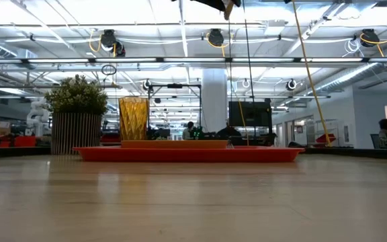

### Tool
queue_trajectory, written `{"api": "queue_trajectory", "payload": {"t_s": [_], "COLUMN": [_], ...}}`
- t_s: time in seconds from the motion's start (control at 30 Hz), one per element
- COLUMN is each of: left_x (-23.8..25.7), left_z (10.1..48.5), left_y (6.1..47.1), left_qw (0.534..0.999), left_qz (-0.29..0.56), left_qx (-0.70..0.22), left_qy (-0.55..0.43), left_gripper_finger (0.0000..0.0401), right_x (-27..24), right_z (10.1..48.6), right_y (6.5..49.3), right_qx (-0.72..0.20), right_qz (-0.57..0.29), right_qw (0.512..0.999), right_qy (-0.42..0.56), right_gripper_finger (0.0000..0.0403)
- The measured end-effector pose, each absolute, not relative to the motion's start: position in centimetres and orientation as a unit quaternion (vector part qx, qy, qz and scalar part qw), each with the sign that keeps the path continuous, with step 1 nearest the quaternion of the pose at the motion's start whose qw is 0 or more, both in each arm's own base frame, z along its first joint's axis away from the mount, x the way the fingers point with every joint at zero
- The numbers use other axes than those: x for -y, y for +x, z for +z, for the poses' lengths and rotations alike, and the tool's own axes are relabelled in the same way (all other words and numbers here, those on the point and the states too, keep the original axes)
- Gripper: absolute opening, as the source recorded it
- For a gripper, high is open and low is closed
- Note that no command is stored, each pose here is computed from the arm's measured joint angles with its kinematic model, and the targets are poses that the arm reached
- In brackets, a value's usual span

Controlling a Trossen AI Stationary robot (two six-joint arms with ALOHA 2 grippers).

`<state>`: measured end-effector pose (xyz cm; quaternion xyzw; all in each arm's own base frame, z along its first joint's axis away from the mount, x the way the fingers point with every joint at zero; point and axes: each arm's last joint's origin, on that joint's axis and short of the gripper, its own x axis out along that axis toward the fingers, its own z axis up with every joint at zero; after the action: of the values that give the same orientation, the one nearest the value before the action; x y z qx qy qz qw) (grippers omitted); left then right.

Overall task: Pick and place plate/cup/fork/spoon on tray
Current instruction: Put the yellow spoon on the red tray

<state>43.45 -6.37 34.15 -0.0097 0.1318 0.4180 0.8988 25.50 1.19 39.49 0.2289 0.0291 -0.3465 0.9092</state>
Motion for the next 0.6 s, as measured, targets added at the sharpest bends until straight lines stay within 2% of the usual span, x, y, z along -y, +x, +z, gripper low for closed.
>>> {"api": "queue_trajectory", "payload": {"t_s": [0.13, 0.27, 0.4, 0.6], "left_x": [7.5, 8.2, 8.1, 7.1], "left_z": [35.2, 36.7, 38.5, 40.5], "left_y": [42.4, 39.9, 36.7, 32.4], "left_qw": [0.91, 0.915, 0.908, 0.899], "left_qz": [0.393, 0.364, 0.352, 0.346], "left_qx": [-0.134, -0.15, -0.174, -0.226], "left_qy": [-0.025, -0.086, -0.146, -0.143], "left_gripper_finger": [0.0196, 0.0209, 0.0197, 0.0161], "right_x": [-1.2, -0.8, -0.1, 1.5], "right_z": [39.6, 39.7, 39.5, 38.9], "right_y": [25.0, 24.3, 23.8, 24.1], "right_qx": [-0.032, -0.041, -0.054, -0.083], "right_qz": [-0.343, -0.336, -0.33, -0.303], "right_qw": [0.909, 0.904, 0.894, 0.873], "right_qy": [0.233, 0.26, 0.299, 0.372], "right_gripper_finger": [0.0031, 0.0035, 0.0039, 0.004]}}
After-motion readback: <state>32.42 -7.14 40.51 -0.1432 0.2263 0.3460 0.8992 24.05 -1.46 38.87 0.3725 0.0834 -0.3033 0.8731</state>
